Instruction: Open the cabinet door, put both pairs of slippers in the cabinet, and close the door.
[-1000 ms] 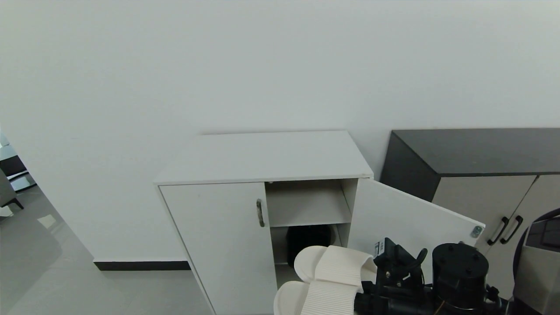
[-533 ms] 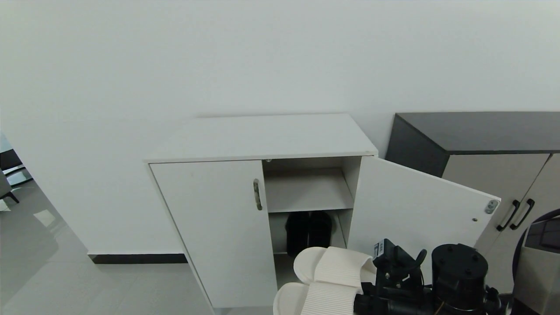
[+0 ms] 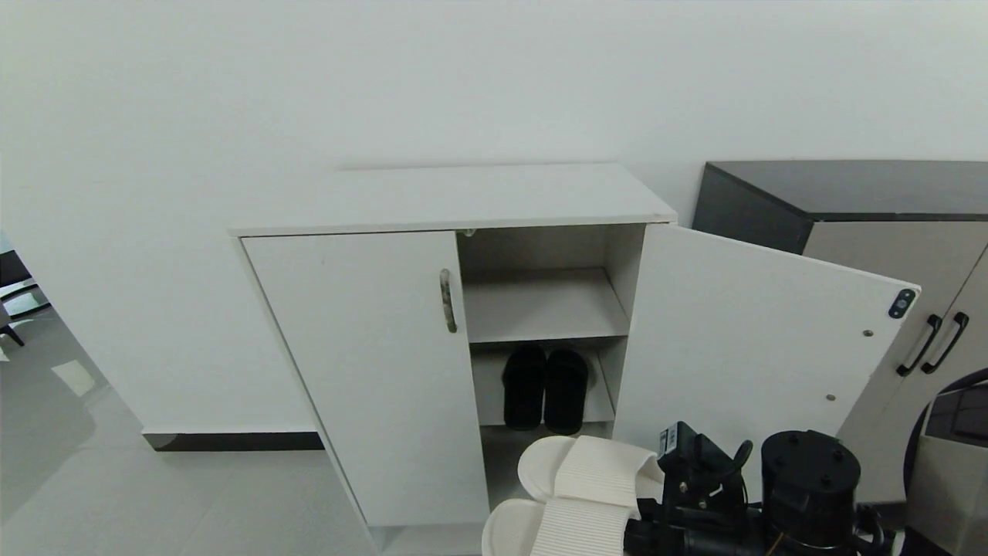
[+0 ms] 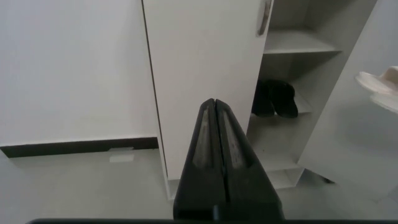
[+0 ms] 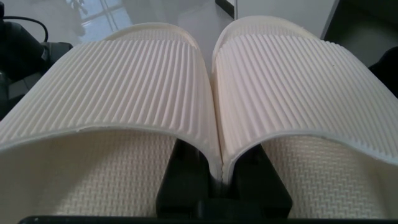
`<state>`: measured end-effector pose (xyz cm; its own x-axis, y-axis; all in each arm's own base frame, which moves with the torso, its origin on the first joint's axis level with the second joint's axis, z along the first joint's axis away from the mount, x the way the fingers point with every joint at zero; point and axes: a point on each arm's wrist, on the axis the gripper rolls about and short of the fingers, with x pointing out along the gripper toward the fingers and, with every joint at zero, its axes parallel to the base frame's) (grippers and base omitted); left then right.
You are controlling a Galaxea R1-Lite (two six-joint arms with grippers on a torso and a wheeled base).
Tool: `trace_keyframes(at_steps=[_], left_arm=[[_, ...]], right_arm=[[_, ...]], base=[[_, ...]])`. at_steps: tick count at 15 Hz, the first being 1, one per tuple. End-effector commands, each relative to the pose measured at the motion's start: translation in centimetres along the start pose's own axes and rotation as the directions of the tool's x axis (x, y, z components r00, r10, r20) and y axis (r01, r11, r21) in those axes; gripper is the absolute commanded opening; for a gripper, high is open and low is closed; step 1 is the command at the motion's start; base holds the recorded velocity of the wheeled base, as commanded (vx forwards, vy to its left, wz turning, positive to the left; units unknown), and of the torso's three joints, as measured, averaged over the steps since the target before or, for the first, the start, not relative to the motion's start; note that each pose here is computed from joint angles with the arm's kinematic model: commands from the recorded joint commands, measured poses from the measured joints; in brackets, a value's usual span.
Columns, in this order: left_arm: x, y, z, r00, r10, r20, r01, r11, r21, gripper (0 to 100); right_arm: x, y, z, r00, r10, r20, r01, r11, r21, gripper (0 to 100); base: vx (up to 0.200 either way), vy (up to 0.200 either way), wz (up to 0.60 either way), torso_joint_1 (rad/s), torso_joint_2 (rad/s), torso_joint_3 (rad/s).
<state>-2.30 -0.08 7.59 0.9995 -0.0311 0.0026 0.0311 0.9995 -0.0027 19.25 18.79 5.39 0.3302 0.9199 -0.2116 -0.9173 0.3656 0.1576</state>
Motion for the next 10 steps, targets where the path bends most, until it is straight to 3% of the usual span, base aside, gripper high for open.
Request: trace_keyframes(at_steps=[1, 10], left_arm=[[0.01, 0.0, 0.0, 1.0, 0.0, -0.001, 0.0, 1.0, 0.0, 0], [0.01, 0.0, -0.01, 1.0, 0.0, -0.003, 0.0, 1.0, 0.0, 0]], right_arm=[[0.04, -0.01, 0.01, 1.0, 0.001, 0.001, -0.001, 1.0, -0.001, 0], [-0.32, 0.17, -0.13, 1.0, -0.003, -0.008, 0.003, 1.0, -0.002, 0]], base=[[0.0, 0.0, 0.0, -0.173, 0.48, 0.281], [0.0, 0.0, 0.0, -0.149, 0.46, 0.303]])
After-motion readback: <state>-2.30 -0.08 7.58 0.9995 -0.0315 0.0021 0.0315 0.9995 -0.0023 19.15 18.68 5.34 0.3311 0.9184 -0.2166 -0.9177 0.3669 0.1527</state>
